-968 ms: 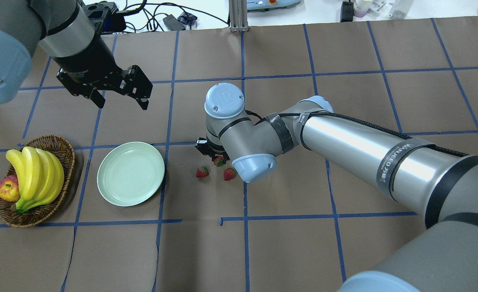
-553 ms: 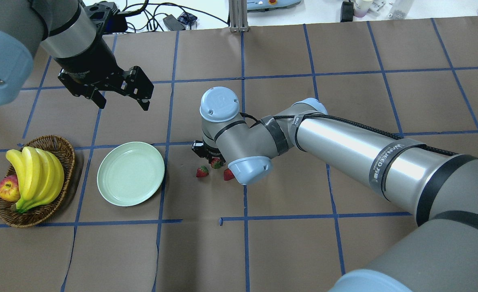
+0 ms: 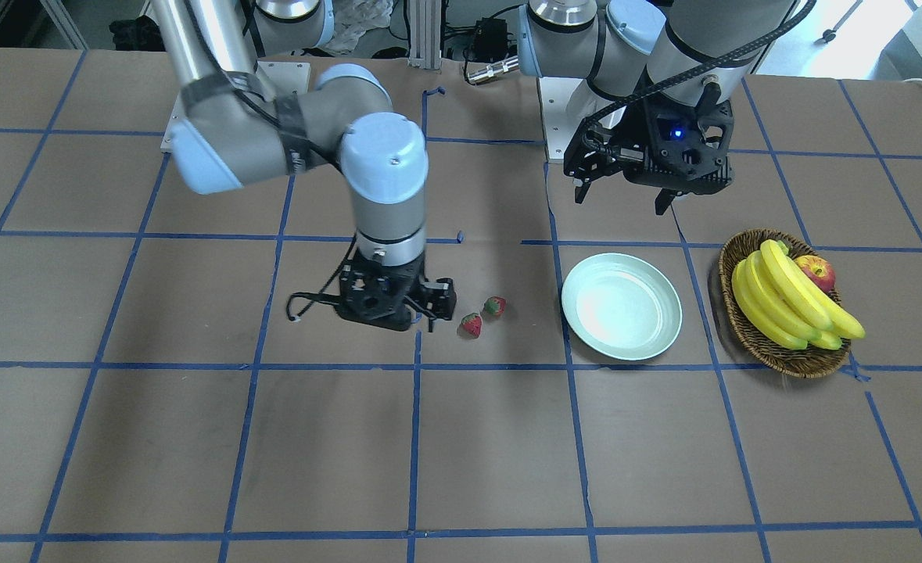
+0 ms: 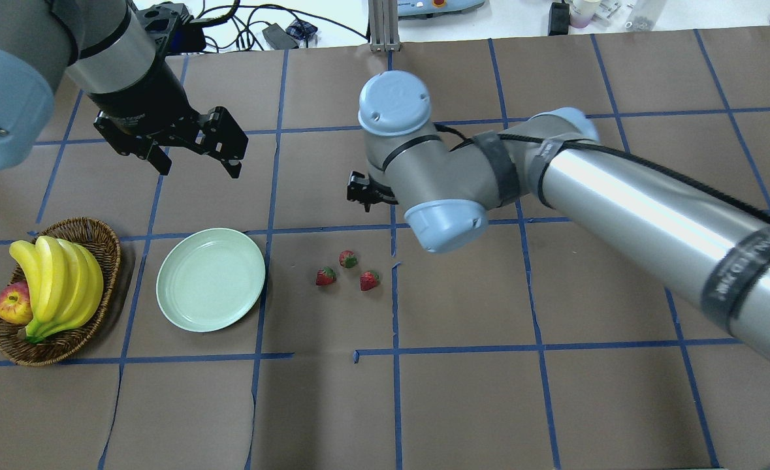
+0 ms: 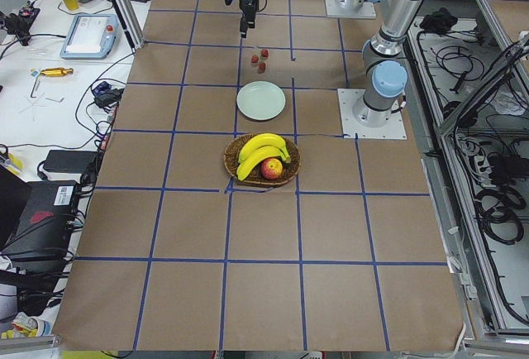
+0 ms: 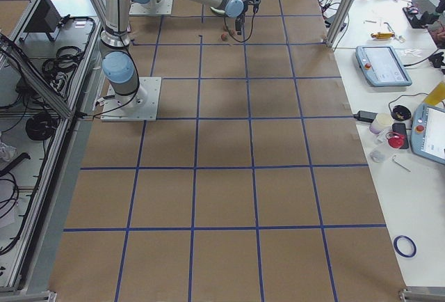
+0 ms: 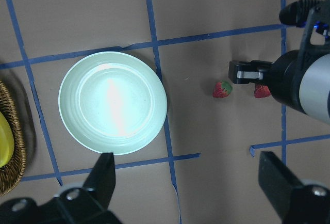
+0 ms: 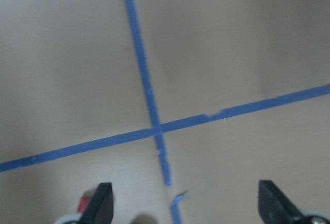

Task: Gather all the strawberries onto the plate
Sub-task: 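Raise the right arm back to rest while the left arm moves toward the strawberries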

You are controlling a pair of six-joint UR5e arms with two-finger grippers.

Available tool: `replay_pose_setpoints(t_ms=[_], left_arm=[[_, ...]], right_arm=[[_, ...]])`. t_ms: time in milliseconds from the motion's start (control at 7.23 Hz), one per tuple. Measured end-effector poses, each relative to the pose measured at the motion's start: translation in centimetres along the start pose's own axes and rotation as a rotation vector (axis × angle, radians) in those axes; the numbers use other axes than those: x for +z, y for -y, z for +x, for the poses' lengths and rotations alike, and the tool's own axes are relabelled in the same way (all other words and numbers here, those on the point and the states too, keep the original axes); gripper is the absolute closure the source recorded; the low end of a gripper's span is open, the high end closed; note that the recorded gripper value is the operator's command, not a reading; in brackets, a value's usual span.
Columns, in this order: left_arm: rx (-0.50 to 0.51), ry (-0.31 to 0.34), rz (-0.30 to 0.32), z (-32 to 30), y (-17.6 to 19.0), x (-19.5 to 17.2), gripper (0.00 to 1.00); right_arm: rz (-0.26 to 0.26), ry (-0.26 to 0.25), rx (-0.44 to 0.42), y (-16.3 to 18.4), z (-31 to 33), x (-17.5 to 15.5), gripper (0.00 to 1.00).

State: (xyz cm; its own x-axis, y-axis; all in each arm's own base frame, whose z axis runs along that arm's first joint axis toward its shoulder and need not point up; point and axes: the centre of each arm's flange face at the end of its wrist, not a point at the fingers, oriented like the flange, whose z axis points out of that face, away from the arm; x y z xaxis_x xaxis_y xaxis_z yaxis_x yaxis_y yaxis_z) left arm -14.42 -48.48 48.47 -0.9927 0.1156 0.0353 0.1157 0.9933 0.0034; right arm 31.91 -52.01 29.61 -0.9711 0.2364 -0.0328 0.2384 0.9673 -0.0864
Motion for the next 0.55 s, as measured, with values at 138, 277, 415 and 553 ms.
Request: replay_pose_setpoints(t_ms=[138, 277, 415, 553], left_arm=[[0.000, 0.000, -0.001, 0.0, 0.0, 0.0, 0.00], [0.000, 0.000, -0.001, 0.0, 0.0, 0.0, 0.00], [0.000, 0.000, -0.001, 0.0, 0.0, 0.0, 0.00], [0.000, 0.000, -0.001, 0.0, 0.1, 0.1, 0.00]], right_arm=[[-0.012, -0.011, 0.015, 2.6, 4.9, -2.8, 0.00], [-0.025, -0.005, 0.004, 5.0, 9.5, -4.3, 0.00], [-0.059, -0.005, -0.066, 7.3, 14.0, -4.9, 0.00], [-0.104, -0.006, -0.161, 9.1, 18.3, -6.2, 0.00]])
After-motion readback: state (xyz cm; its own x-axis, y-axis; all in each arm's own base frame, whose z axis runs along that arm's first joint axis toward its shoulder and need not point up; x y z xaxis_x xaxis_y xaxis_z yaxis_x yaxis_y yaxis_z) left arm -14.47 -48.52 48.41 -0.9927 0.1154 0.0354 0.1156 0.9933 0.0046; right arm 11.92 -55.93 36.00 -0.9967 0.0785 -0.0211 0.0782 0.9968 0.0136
